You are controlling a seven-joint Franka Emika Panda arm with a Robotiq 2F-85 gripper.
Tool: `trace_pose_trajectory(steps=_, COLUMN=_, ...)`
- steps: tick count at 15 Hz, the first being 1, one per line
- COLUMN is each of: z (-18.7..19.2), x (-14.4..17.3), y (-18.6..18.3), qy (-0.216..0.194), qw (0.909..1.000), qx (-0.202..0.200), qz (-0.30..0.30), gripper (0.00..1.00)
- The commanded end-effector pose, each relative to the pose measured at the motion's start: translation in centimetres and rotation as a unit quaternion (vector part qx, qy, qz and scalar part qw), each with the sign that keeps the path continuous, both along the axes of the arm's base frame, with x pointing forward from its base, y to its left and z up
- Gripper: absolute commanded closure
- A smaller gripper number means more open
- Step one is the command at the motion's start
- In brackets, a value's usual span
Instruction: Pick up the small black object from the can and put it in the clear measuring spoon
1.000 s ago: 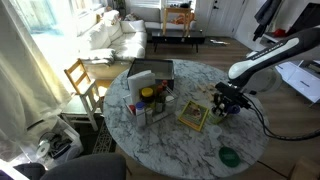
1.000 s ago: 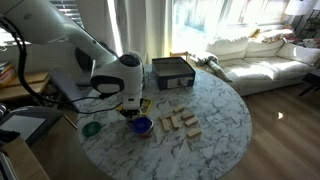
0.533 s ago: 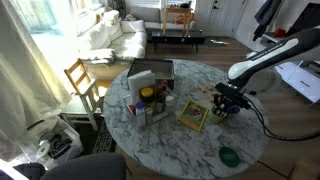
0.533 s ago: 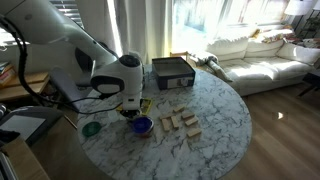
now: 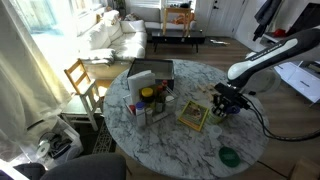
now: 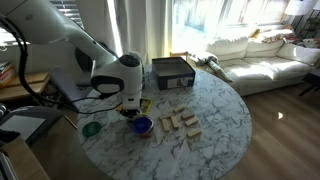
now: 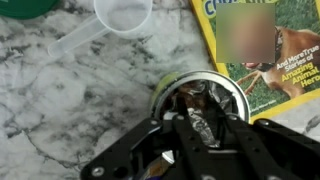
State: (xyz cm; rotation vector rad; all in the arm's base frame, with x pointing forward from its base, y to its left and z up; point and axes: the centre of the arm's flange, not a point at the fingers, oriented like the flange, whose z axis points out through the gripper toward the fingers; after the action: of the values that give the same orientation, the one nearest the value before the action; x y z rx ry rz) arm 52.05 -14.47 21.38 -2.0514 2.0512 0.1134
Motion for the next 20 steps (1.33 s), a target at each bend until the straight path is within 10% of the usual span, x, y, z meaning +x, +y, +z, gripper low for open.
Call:
trace_pose_trajectory(steps=1, z=-1.1, x=0.5, y=0.0, qy=-0.002, qw=1.0, qx=0.002, qz=0.001, gripper=0.75)
trace_pose_trajectory(steps=14, z=-1.4, x=1.5, y=0.0, qy=0.003, qw=1.0, qx=-0.002, qz=-0.001, gripper=0.64)
trace_pose_trajectory(steps=20, z=-1.9, x=1.7, y=0.2, qy=0.009, qw=0.9999, qx=-0.004, qz=0.004, gripper=0.77)
